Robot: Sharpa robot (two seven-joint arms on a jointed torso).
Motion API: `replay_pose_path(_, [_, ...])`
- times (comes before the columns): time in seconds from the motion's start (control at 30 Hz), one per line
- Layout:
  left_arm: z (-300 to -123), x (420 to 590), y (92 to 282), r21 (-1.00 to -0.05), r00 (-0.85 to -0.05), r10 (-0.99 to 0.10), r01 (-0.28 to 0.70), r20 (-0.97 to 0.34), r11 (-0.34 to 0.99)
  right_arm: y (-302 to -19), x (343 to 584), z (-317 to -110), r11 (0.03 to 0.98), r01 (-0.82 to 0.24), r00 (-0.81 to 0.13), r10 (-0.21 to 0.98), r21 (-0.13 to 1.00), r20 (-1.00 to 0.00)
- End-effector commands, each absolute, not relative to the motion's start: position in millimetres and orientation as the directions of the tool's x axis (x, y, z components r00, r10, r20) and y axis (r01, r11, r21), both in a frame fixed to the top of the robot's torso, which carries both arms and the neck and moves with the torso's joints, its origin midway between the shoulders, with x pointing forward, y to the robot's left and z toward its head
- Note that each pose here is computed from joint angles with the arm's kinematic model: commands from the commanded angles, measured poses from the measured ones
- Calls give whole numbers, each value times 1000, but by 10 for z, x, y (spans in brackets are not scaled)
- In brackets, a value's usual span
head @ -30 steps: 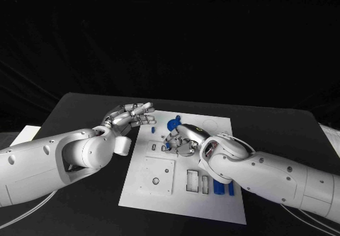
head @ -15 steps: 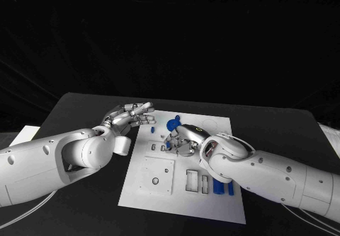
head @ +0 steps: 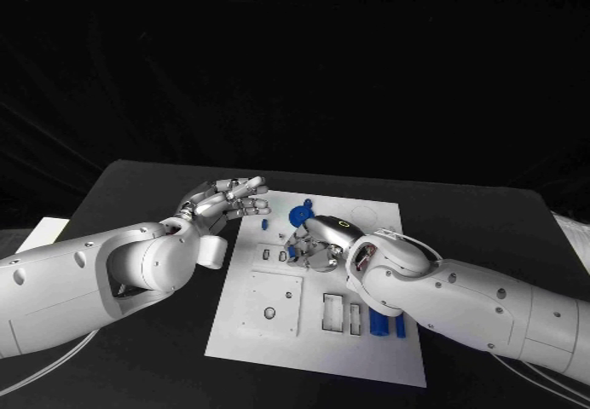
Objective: Assemble the parts on the task board
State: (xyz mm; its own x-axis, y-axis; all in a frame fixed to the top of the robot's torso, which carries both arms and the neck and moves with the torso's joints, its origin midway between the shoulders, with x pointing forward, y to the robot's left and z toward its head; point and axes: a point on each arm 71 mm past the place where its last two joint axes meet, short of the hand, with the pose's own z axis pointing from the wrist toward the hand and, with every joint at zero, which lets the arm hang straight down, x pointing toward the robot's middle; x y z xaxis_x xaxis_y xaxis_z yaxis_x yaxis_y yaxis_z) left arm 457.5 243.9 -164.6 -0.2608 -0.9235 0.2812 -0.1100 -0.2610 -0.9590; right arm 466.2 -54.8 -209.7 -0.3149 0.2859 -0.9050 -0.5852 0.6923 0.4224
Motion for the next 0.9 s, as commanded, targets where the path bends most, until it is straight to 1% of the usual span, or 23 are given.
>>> replay_pose_path(0.03, [-1629, 4574, 2417, -956, -280, -914, -104, 292, -274, -569, 4654, -2168, 720, -572, -321, 243, 392, -915])
replay_pose_path(0.57, [-1634, 4577, 2412, -956, -283, -913, -108, 294, -274, -568, 4656, -2091, 710, -578, -248, 318, 403, -915])
replay_pose_path(0.7, [-1635, 4579, 2411, -956, -283, -913, -109, 294, -274, -565, 4643, -2037, 680, -602, -209, 373, 419, -904])
replay_pose_path(0.9, [-1642, 4582, 2400, -960, -296, -914, -113, 279, -257, -564, 4597, -1957, 596, -653, -185, 473, 467, -862])
